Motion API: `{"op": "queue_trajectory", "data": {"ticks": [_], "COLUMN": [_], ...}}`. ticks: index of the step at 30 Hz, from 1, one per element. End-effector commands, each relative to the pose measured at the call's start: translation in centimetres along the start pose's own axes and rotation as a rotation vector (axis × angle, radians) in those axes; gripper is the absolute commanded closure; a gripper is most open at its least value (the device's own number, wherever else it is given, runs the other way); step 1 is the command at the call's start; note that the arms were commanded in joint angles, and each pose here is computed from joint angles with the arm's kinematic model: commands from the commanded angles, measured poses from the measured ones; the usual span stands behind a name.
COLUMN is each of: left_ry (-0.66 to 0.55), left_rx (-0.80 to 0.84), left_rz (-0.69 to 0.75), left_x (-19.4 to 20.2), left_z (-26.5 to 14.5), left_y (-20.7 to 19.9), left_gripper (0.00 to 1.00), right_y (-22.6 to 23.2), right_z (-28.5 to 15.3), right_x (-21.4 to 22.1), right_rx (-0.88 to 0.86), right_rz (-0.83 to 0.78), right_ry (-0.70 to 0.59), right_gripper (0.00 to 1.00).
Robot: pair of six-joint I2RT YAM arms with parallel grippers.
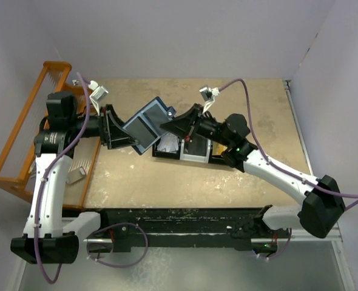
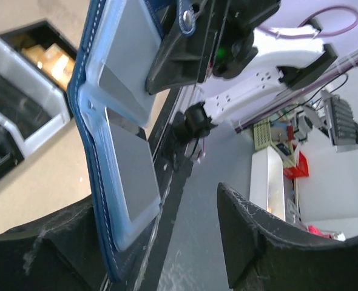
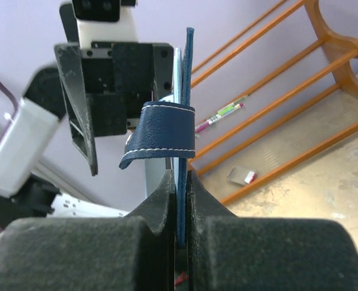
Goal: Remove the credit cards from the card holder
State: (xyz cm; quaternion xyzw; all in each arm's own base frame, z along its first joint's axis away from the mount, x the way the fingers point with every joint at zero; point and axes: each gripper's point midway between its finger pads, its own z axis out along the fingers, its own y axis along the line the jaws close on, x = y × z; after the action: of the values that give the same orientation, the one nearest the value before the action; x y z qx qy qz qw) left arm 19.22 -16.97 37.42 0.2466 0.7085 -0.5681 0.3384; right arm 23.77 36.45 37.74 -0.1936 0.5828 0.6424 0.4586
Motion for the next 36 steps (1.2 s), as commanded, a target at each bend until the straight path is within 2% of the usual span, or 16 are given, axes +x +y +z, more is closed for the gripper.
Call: {"op": "queue_trajectory", "data": {"ticks": [1, 12, 17, 24, 30, 33, 35, 36], "left_ry": [-0.044, -0.083, -0.082, -0.070, -0.059, -0.051, -0.049, -0.048], "left_rx": [0.116, 0.141, 0.165, 0.172, 0.163, 0.158, 0.155, 0.155], "left_rz": [0.023, -0.088, -0.053, -0.064, -0.091, -0.082, -0.080, -0.078], "left_x": [-1.3, -2.0, -2.1, -1.8, -1.7, -1.8, -1.8, -1.7], "left_z": [0.0, 0.2, -0.1, -0.1, 0.1, 0.1, 0.1, 0.1], "left_y": [-2.0, -2.1, -3.2, -3.2, -2.4, -2.3, -2.3, -2.3], "left_gripper": [0.32, 0.38, 0.40, 0.52, 0.71, 0.76, 0.80, 0.82], "right_y": [5.7, 6.1, 5.7, 5.4, 4.6, 4.7, 4.4, 4.0], "right_z": [-1.8, -1.4, -1.6, -1.5, -1.1, -1.3, -1.5, -1.6], "right_x": [-6.7, -5.1, -5.0, -4.5, -2.1, -1.5, -1.1, -0.9], "right_rx": [-0.092, -0.066, -0.042, -0.029, -0.029, -0.040, -0.033, -0.027], "right_rz": [-0.002, 0.058, 0.066, 0.078, 0.111, 0.121, 0.114, 0.104], "right_ry": [-0.330, -0.383, -0.401, -0.396, -0.311, -0.281, -0.256, -0.232], "right_gripper": [1.00, 1.00, 1.00, 1.00, 1.00, 0.89, 0.72, 0.67]}}
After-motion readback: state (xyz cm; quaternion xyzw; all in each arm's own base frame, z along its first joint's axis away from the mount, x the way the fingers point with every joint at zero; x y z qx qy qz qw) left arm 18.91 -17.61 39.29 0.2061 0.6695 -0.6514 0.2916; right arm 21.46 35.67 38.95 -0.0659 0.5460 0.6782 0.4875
